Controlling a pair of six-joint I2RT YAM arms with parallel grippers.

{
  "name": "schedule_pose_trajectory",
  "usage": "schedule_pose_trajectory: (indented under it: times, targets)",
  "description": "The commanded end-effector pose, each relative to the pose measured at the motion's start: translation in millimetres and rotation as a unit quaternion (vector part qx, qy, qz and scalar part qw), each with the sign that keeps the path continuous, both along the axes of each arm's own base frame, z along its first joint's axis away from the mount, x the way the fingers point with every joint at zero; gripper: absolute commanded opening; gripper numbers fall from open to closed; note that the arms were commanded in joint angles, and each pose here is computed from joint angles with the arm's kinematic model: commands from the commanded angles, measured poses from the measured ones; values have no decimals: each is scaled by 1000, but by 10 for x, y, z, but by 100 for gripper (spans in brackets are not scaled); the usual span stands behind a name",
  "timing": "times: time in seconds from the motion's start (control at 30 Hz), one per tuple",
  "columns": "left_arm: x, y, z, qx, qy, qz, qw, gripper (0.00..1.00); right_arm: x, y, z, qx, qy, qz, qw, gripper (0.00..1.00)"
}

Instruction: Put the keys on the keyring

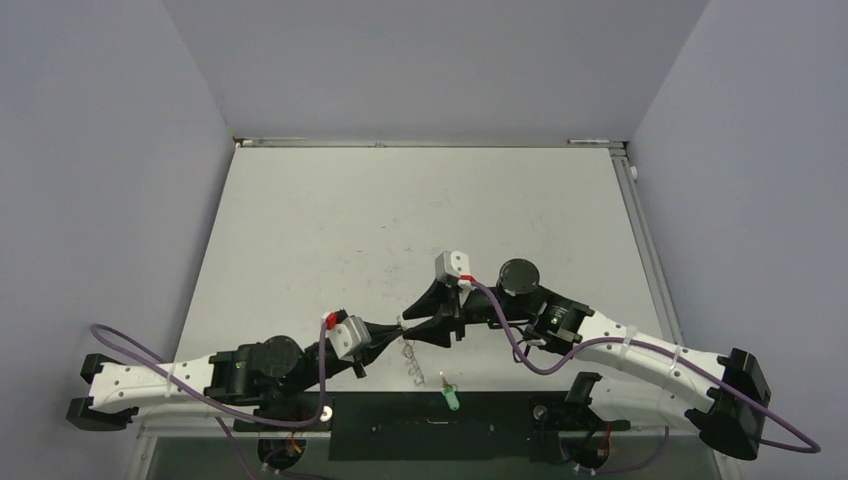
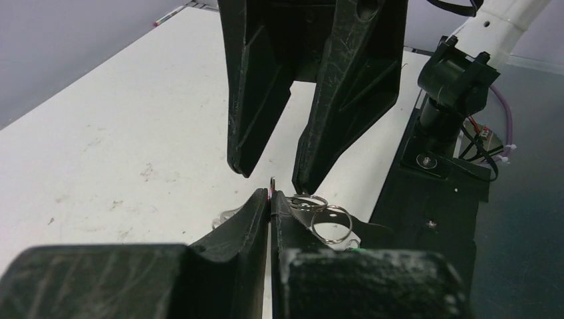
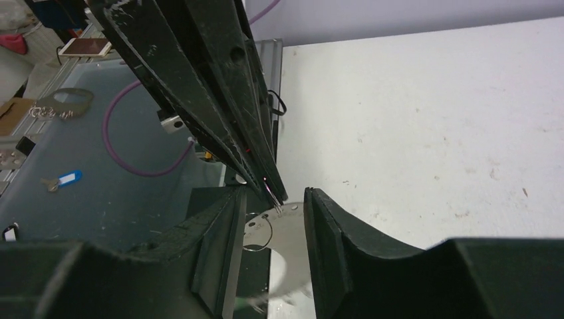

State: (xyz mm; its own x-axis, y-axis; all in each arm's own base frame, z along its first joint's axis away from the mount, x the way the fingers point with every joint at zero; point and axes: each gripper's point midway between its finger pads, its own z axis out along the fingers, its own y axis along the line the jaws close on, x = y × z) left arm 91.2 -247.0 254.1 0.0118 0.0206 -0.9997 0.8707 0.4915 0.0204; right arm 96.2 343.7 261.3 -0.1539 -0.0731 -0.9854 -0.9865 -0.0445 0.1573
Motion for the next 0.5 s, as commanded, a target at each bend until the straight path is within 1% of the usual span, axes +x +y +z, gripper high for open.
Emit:
schedule_pose_trajectory:
  times: [0.0,0.3,0.47]
  targets:
    - [-73,-65,348,-54,-27,-29,998,0,-103,74,346,38,-56,31,997,38]
    - [-123,-56,423,-62,-31,-45,997,0,-210,-9,379,26,-74,51,996,33]
    - [-143,-68,439,-71,-33,-51,996,0,-123,-115,523,35,-82,19,996,38]
